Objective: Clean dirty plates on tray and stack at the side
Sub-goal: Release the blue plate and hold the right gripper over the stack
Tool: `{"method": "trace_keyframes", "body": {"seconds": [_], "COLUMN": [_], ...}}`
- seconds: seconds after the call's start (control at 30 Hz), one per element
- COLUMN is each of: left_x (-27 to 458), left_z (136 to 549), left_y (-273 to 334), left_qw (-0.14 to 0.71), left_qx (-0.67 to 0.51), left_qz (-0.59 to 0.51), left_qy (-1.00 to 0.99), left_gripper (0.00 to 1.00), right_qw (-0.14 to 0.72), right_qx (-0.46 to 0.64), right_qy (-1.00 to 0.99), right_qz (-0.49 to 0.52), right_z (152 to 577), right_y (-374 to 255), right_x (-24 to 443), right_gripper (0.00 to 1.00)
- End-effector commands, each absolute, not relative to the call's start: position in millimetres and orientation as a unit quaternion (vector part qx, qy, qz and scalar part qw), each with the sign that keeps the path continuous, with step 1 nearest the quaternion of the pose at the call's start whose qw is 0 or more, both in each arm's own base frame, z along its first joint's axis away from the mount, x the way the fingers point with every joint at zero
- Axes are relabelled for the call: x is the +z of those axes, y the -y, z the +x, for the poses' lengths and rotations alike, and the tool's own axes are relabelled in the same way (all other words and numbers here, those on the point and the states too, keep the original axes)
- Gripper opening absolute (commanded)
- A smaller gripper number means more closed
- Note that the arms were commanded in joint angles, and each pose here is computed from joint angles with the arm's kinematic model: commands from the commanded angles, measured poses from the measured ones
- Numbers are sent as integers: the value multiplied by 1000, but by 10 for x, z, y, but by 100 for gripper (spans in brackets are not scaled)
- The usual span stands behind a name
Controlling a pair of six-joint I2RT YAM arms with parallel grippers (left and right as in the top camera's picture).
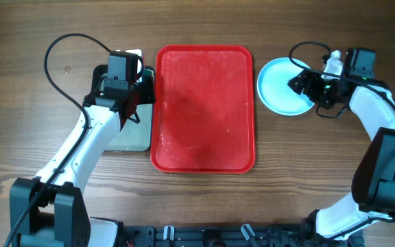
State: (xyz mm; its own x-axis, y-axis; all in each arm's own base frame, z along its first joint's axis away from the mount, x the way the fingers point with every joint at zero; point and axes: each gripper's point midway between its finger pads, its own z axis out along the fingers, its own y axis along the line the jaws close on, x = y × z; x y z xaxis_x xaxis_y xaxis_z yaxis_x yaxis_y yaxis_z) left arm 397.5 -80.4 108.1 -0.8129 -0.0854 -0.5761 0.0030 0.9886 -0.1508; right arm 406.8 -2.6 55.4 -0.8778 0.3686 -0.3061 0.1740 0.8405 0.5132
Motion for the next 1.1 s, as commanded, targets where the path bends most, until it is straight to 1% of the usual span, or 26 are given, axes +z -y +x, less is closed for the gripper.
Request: {"method": "trace_keyframes", "body": {"seconds": [0.0, 0.2, 0.27, 0.37, 0.53, 0.77, 0.87, 0.97, 1.07], "left_x": [1072, 1088, 1083, 1042, 864, 621, 673, 855, 1065], "left_z": [3953, 3906, 3887, 3840, 3716, 3667, 3698, 3800, 3928], "left_y": [934, 1096, 1132, 1181, 1285, 1363, 1373, 1305, 981], "left_qw": [295, 284, 281, 270, 233, 201, 211, 247, 297], "left_qx": [-109, -152, -155, -157, -156, -151, -154, -146, -87], "left_qz": [-3, 11, 15, 16, 18, 26, 27, 21, -11], "left_qy": [-949, -946, -947, -950, -960, -967, -965, -958, -951], "left_gripper": [4, 4, 4, 4, 4, 4, 4, 4, 4], "right_qw": [202, 190, 187, 184, 185, 191, 195, 197, 184], "right_qx": [283, 291, 293, 295, 285, 264, 264, 267, 285], "right_qy": [-933, -935, -936, -936, -939, -944, -943, -941, -929], "right_qz": [97, 68, 56, 46, 47, 52, 51, 61, 145], "right_z": [4035, 4003, 3991, 3976, 3980, 4008, 4025, 4049, 4104], "right_y": [-297, -588, -682, -766, -752, -683, -683, -685, -679], "right_x": [683, 682, 683, 683, 664, 634, 642, 656, 682], "right_gripper": [76, 78, 82, 85, 99, 100, 100, 100, 100]}}
